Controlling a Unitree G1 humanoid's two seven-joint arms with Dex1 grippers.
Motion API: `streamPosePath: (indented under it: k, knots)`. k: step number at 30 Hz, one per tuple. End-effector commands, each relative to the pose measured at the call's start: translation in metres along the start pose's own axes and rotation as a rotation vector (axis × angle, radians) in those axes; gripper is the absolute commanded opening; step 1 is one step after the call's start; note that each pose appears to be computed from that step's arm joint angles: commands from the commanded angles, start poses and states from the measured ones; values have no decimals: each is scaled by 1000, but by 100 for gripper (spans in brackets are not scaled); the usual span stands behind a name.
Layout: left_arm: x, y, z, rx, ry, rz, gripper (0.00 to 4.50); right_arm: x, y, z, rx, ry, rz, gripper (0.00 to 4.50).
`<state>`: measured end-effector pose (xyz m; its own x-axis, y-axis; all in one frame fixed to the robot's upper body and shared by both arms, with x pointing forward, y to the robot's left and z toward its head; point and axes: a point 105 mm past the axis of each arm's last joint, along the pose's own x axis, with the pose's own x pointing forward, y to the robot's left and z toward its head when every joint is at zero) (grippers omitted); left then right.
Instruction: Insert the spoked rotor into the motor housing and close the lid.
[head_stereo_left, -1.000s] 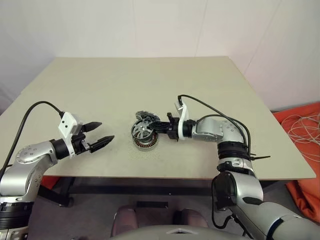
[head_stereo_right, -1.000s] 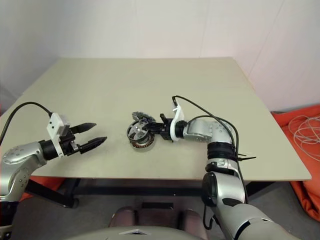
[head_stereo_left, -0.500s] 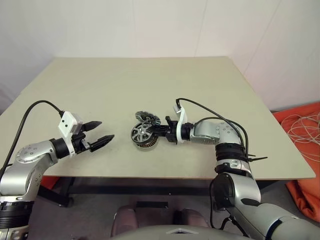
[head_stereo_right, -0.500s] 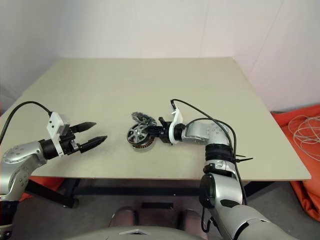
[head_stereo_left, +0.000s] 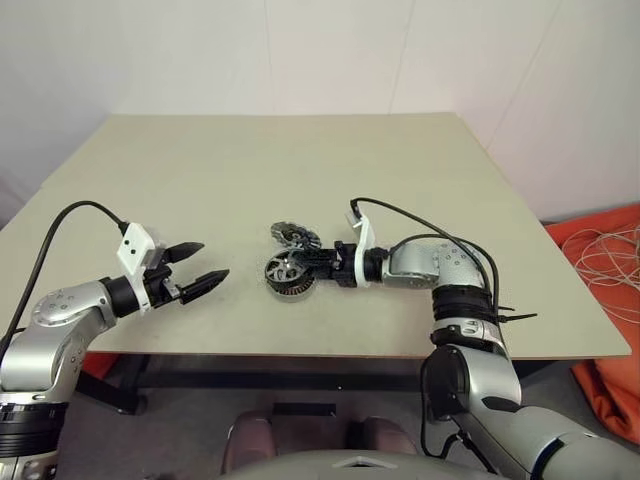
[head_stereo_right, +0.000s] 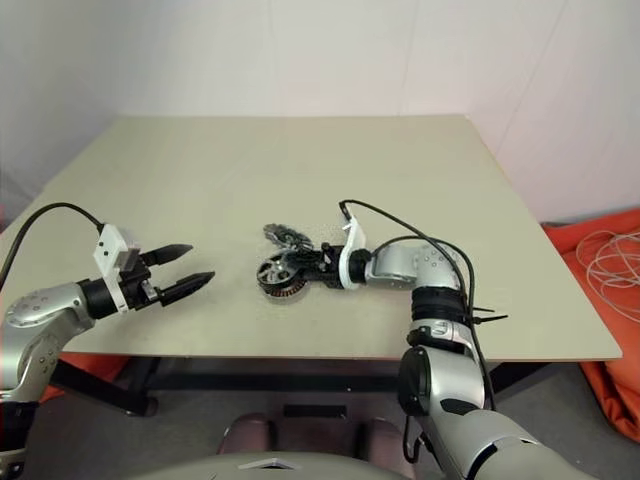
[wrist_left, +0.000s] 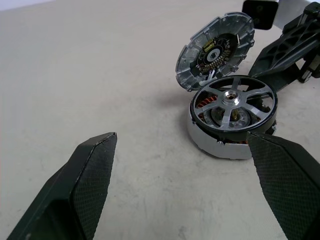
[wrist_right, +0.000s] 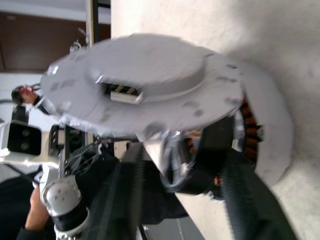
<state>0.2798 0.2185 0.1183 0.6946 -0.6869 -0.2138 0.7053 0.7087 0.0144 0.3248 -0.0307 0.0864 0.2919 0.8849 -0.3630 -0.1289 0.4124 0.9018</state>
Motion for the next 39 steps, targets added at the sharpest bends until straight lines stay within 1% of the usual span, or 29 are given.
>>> streamPosePath:
  k: [1, 3, 4, 11, 13, 16, 19, 21, 22, 25, 28, 30, 32, 33, 35, 38, 39]
  knots:
    - [2, -2, 15, 41, -38, -9, 440, -9, 21, 11, -87, -31, 34, 362]
    - [3, -2, 16, 42, -39, -11, 440, -13, 25, 13, -103, -35, 42, 431]
    - [3, -2, 16, 42, -39, -11, 440, -15, 26, 14, -108, -37, 45, 448]
    - [6, -3, 17, 41, -42, -18, 440, -33, 29, 17, -173, -43, 38, 448]
    - [7, -3, 17, 42, -43, -20, 440, -42, 27, 14, -223, -30, 17, 448]
    - [8, -2, 17, 43, -42, -22, 440, -57, 19, 12, -337, -2, -82, 448]
    - [8, -1, 17, 44, -41, -22, 440, -67, 33, 4, -513, 25, -64, 448]
    - [8, 0, 17, 44, -41, -20, 440, -66, 50, 1, -616, 9, 14, 448]
    - [8, 0, 16, 43, -41, -19, 440, -64, 53, 2, -699, -5, 18, 448]
    - [7, 2, 12, 31, -41, -14, 440, -52, 51, -3, -962, 11, 8, 448]
    - [4, 3, 4, 6, -28, -3, 440, -36, 40, -15, -1175, 64, 47, 390]
    - [2, 4, 3, 3, -29, 3, 440, -29, 31, -25, -1294, 126, 92, 325]
    - [0, 3, 1, 2, -28, 8, 440, -22, 33, -30, -1329, 136, 149, 246]
    - [-1, 2, 1, 0, -28, 12, 440, -18, 37, -31, -1333, 131, 177, 215]
    - [-2, 1, 0, -3, -28, 17, 440, -11, 45, -30, -1349, 104, 221, 138]
    - [-3, 1, -1, -5, -29, 22, 440, 1, 51, -20, -1371, 40, 216, 30]
    - [-3, 1, -2, -5, -29, 25, 440, 6, 53, -16, -1383, 16, 206, 4]
